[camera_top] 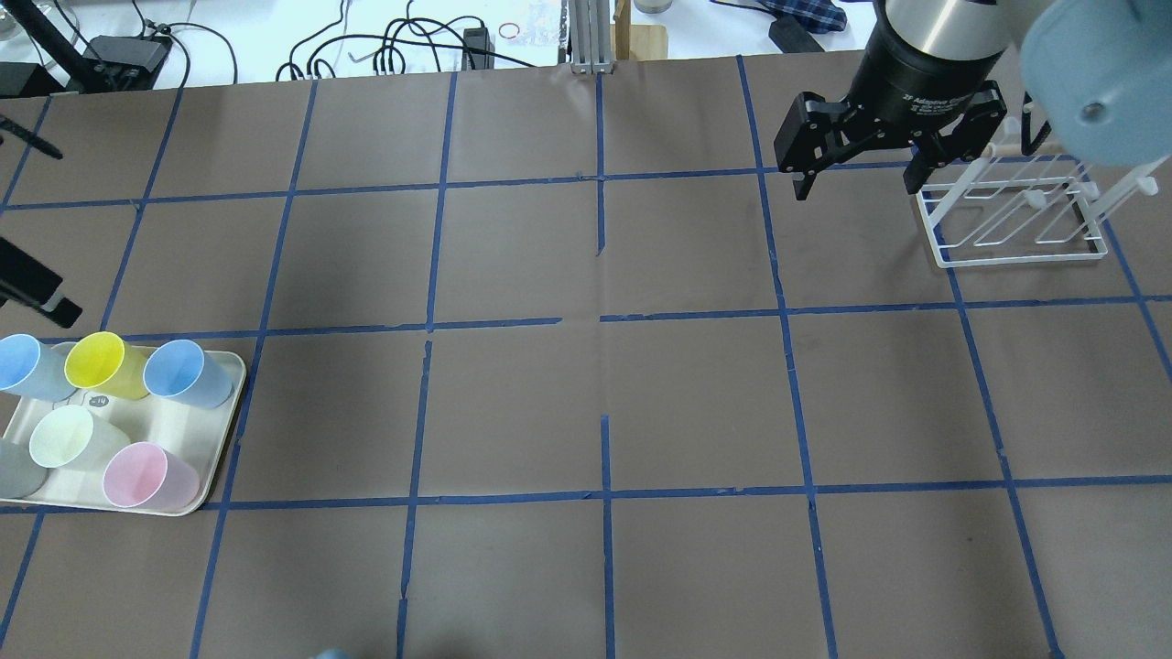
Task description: Transfer IKEA cup to right arm and place on rack
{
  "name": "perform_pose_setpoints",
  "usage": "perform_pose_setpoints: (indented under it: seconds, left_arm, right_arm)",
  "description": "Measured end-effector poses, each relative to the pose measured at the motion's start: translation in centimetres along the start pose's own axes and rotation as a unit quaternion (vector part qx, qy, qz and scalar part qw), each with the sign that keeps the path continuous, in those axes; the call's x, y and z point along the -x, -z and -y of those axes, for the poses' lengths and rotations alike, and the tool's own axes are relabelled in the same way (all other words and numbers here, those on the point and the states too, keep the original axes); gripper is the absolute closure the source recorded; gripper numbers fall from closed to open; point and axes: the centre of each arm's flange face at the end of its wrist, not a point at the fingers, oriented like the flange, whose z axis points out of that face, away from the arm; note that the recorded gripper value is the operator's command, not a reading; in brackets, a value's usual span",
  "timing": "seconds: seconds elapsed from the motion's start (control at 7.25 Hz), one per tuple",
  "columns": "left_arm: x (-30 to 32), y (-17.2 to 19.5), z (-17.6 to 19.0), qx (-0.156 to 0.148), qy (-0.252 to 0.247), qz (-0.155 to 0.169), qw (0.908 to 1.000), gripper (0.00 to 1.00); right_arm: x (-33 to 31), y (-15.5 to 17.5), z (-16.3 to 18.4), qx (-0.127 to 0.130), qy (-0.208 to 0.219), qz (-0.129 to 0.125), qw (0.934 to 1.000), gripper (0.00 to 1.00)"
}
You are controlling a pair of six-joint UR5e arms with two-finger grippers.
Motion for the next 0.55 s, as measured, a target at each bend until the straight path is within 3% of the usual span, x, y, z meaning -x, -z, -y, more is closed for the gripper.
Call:
perform_pose_setpoints:
  seconds: [0.28, 0.55]
  left_arm:
    - [4.4, -5.9, -4.1, -0.004, -0.024, -0.007, 0.9997, 0.0]
    - [5.4, -9.3, -7.2, 0.023, -0.018, -0.001, 0.9996, 0.0]
  right_arm:
    - [0.0, 0.0, 0.0, 0.0, 0.0, 0.0, 1.0, 0.0]
    - [0.0, 0.0, 0.0, 0.0, 0.0, 0.0, 1.0, 0.0]
